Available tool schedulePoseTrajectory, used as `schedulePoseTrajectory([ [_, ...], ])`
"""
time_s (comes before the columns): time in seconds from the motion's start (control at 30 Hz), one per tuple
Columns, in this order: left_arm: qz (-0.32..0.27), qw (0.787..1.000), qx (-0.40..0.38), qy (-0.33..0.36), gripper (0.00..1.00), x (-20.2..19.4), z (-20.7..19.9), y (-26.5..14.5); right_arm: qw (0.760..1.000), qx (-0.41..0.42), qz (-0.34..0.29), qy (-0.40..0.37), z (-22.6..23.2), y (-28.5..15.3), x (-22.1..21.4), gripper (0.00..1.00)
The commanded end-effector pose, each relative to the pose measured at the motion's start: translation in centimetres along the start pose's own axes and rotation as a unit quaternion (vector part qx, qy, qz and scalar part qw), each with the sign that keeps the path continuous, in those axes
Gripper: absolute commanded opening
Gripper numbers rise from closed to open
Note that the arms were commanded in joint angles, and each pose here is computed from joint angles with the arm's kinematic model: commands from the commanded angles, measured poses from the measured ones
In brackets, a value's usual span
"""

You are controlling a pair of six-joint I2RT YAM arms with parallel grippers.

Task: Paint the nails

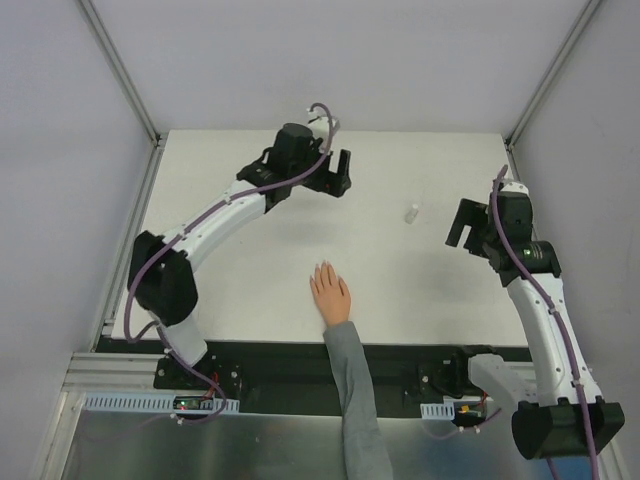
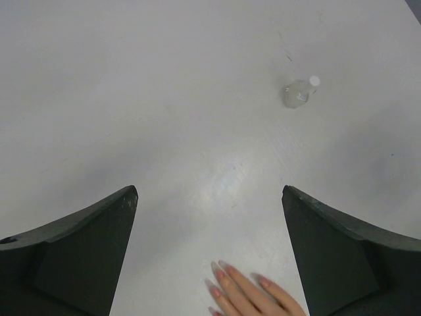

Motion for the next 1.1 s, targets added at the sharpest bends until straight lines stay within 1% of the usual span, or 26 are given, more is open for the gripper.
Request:
schedulePoseTrajectory([
  [0.0,0.013,0.997,-0.062,0.040,0.90,0.6,-4.6,5.0,0.997,0.028,-0.042,0.057,0.2,-2.3,0.8,0.96],
  [0.03,0.001,0.995,-0.085,0.046,0.90,1.9,-6.7,5.6,0.997,0.020,-0.049,0.065,-0.3,-2.6,0.8,0.96],
  [0.07,0.026,0.995,-0.086,0.039,0.89,0.1,-6.8,8.2,0.996,0.019,-0.055,0.071,-0.4,-3.0,0.9,0.96],
  [0.1,0.030,0.994,-0.096,0.038,0.89,-0.1,-7.6,9.2,0.995,0.018,-0.067,0.076,-0.6,-3.6,1.0,0.96],
  [0.13,0.016,0.993,-0.110,0.043,0.89,1.2,-9.3,9.8,0.994,0.012,-0.069,0.079,-1.0,-4.0,0.9,0.96],
  [0.17,0.037,0.993,-0.106,0.037,0.88,-0.6,-9.1,12.3,0.994,0.008,-0.070,0.081,-1.2,-4.3,1.0,0.96],
  [0.2,0.037,0.992,-0.112,0.038,0.87,-0.8,-9.8,13.1,0.994,0.005,-0.074,0.080,-1.5,-4.8,1.0,0.96],
  [0.23,0.021,0.991,-0.122,0.040,0.87,0.5,-10.9,13.6,0.994,0.002,-0.077,0.081,-1.8,-5.3,1.2,0.96],
  [0.27,0.041,0.991,-0.122,0.034,0.87,-1.5,-11.0,15.6,0.994,0.002,-0.079,0.078,-1.9,-5.6,1.3,0.96],
  [0.3,0.040,0.991,-0.126,0.030,0.84,-1.6,-11.5,16.2,0.994,0.000,-0.080,0.074,-2.1,-5.9,1.3,0.96],
  [0.33,0.027,0.991,-0.131,0.027,0.82,-0.7,-12.2,16.7,0.994,-0.001,-0.082,0.073,-2.2,-6.3,1.3,0.96],
  [0.37,0.044,0.991,-0.126,0.017,0.81,-2.5,-12.0,18.3,0.994,0.000,-0.088,0.071,-2.2,-6.6,1.5,0.96],
  [0.43,0.036,0.992,-0.124,0.005,0.80,-2.3,-12.5,19.0,0.993,0.004,-0.095,0.073,-2.2,-7.1,1.6,0.96],
  [0.47,0.038,0.994,-0.102,-0.009,0.79,-3.1,-11.8,20.2,0.992,0.008,-0.099,0.073,-2.2,-7.3,1.6,0.96],
  [0.53,0.028,0.995,-0.095,-0.016,0.79,-3.1,-12.1,20.9,0.992,0.017,-0.103,0.069,-1.9,-7.5,1.6,0.96],
  [0.57,0.032,0.995,-0.085,-0.027,0.79,-3.9,-11.6,21.9,0.992,0.018,-0.106,0.069,-1.9,-7.6,1.5,0.96],
  [0.63,0.027,0.995,-0.091,-0.036,0.76,-4.1,-12.1,22.5,0.992,0.019,-0.108,0.066,-1.9,-7.7,1.4,0.96],
  [0.67,0.030,0.995,-0.087,-0.040,0.76,-4.8,-11.9,23.1,0.991,0.019,-0.112,0.064,-2.0,-7.8,1.4,0.96],
  [0.7,0.020,0.996,-0.079,-0.041,0.75,-4.7,-11.8,23.4,0.992,0.018,-0.112,0.063,-2.0,-7.8,1.3,0.96],
  [0.8,0.019,0.996,-0.073,-0.039,0.74,-5.8,-11.8,24.4,0.991,0.020,-0.116,0.061,-2.0,-8.0,1.3,0.96],
  [0.83,0.013,0.996,-0.078,-0.038,0.73,-5.7,-12.3,24.4,0.991,0.024,-0.119,0.061,-1.9,-8.0,1.4,0.96],
  [0.97,0.006,0.997,-0.078,-0.023,0.66,-6.7,-12.9,25.2,0.990,0.032,-0.125,0.057,-1.6,-8.1,1.4,0.96],
  [1.07,0.005,0.997,-0.079,-0.009,0.67,-7.2,-13.5,25.2,0.990,0.033,-0.125,0.054,-1.7,-8.1,1.2,0.96],
])
Point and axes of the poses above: each gripper's point midway between its finger pads, its own y axis out along the fingers, its own z axis along the line the jaws close on, x = y × z, the point moved 1 cm from there along -y, back along the fingers, and after that the axes turned 8 degrees about -y, right-handed, at the moved point
